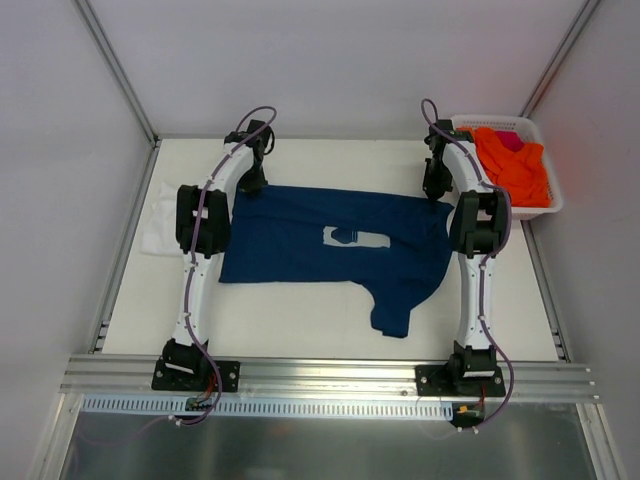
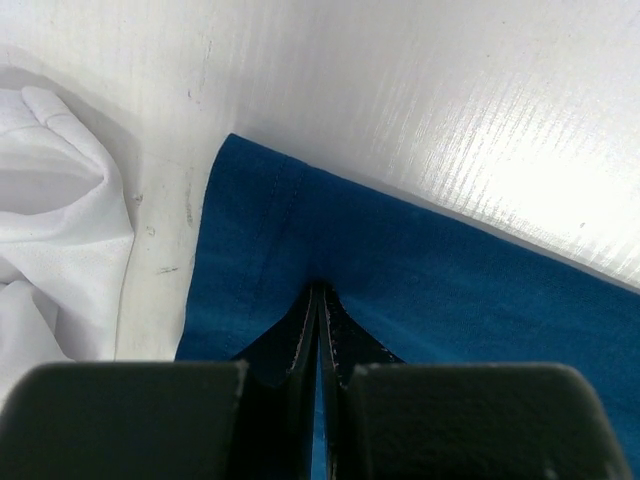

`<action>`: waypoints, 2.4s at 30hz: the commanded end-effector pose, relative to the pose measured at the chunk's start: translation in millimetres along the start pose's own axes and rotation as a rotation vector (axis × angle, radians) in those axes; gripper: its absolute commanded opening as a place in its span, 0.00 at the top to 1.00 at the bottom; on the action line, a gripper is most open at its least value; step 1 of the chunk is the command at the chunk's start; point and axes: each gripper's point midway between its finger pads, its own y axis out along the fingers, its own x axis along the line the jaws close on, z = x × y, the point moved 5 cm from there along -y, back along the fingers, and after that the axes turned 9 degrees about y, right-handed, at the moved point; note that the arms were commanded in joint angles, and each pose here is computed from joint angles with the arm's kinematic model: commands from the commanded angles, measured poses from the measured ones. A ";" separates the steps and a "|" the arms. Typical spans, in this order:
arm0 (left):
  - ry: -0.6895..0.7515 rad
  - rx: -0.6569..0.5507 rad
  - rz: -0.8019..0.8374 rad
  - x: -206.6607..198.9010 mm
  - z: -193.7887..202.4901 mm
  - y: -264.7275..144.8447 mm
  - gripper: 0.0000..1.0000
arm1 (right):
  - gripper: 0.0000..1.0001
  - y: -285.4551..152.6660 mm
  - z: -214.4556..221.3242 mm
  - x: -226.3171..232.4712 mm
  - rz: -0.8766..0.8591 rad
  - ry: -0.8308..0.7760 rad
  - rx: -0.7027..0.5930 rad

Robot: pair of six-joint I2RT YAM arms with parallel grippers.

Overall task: Fold and stack the t-shirts
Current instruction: Fold the flattened tshirt in 1/3 of the way, then grap the side of the flattened tshirt closest away from the robot with both arms

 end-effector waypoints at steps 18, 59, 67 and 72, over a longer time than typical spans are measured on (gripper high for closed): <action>-0.011 -0.687 -0.002 24.8 -63.6 -250.2 0.01 | 0.23 -259.9 -61.4 -17.9 -0.385 -0.011 -0.743; 0.055 -0.017 -0.170 43.1 224.9 -67.8 0.01 | 0.21 -103.8 299.7 -50.9 -0.086 0.007 -0.234; 0.058 -0.014 -0.172 44.0 226.0 -67.0 0.01 | 0.37 -79.8 300.3 -31.9 -0.057 0.013 -0.176; 0.063 -0.016 -0.168 44.7 225.9 -68.6 0.03 | 0.45 -72.6 304.0 -30.1 -0.032 0.007 -0.155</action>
